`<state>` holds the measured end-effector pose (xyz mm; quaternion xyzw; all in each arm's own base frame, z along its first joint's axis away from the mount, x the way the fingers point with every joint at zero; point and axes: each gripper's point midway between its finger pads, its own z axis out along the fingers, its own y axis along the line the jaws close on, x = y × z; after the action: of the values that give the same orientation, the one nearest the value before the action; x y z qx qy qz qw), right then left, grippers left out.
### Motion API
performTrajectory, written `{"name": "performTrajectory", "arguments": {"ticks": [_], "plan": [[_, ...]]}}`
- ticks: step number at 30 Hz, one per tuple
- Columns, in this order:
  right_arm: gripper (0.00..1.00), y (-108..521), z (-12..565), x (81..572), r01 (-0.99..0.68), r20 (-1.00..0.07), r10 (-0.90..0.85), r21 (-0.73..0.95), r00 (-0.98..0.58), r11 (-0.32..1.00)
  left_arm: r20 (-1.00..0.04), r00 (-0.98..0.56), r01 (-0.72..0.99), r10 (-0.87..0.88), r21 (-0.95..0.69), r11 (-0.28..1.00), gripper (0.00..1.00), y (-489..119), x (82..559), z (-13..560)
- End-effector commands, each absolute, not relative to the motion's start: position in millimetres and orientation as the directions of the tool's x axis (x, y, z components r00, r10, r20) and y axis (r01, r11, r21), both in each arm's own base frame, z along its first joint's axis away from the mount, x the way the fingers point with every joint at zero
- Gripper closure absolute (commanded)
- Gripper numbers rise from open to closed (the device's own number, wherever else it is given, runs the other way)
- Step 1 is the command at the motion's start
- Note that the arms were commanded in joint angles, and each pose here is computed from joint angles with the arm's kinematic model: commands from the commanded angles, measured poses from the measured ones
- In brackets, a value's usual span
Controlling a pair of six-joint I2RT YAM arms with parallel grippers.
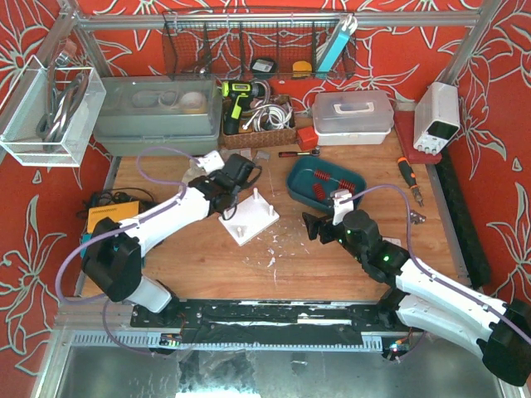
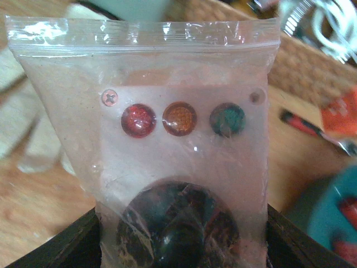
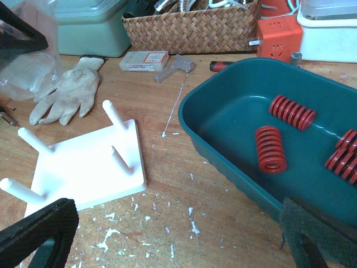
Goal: Install the large spring
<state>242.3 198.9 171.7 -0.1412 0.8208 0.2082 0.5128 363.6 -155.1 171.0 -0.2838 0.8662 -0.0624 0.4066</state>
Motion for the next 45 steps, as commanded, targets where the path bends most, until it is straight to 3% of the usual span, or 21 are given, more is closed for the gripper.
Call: {"name": "performTrajectory", "arguments": {"ticks": [1, 7, 18, 22, 25, 28, 35, 41, 45], "plan": [[0.01, 199.5, 166.2, 240.6, -0.442, -0.896, -0.015, 0.204, -0.443, 0.873, -0.703, -0.367, -0.537, -0.609, -0.375, 0.756, 0.66, -100.4, 382.2, 171.6], [0.01, 200.6, 164.6, 241.6, -0.443, -0.895, -0.024, 0.198, -0.446, 0.874, -0.686, -0.313, -0.547, -0.657, -0.436, 0.715, 0.66, -71.2, 414.2, 159.9], [0.01, 200.0, 157.2, 255.4, -0.347, -0.857, -0.006, 0.202, -0.515, 0.916, -0.648, -0.428, -0.555, -0.63, -0.362, 0.749, 0.6, -77.0, 452.8, 97.2], [0.01, 199.0, 148.6, 259.5, -0.329, -0.849, -0.031, 0.17, -0.528, 0.929, -0.638, -0.456, -0.568, -0.621, -0.328, 0.755, 0.52, -77.0, 458.6, 79.9], [0.01, 208.2, 149.5, 254.2, -0.399, -0.853, -0.07, 0.168, -0.517, 0.902, -0.631, -0.477, -0.574, -0.612, -0.303, 0.76, 0.38, -76.5, 460.1, 75.1], [0.01, 210.2, 152.0, 250.2, -0.433, -0.869, -0.068, 0.176, -0.49, 0.884, -0.632, -0.495, -0.569, -0.596, -0.282, 0.772, 0.23, -76.3, 460.2, 81.1], [0.01, 190.0, 155.6, 253.6, -0.363, -0.904, 0.006, 0.178, -0.427, 0.915, -0.612, -0.53, -0.525, -0.586, -0.305, 0.794, 0.06, -83.0, 441.1, 112.3], [0.01, 164.4, 156.5, 262.9, -0.252, -0.92, -0.037, 0.068, -0.391, 0.965, -0.604, -0.599, -0.333, -0.525, -0.408, 0.85, 0.03, -124.3, 404.9, 143.9], [0.01, 156.8, 168.7, 268.0, -0.223, -0.889, -0.149, -0.055, -0.433, 0.973, -0.67, -0.605, -0.144, -0.43, -0.439, 0.887, 0.02, -156.0, 378.9, 165.9]]}}
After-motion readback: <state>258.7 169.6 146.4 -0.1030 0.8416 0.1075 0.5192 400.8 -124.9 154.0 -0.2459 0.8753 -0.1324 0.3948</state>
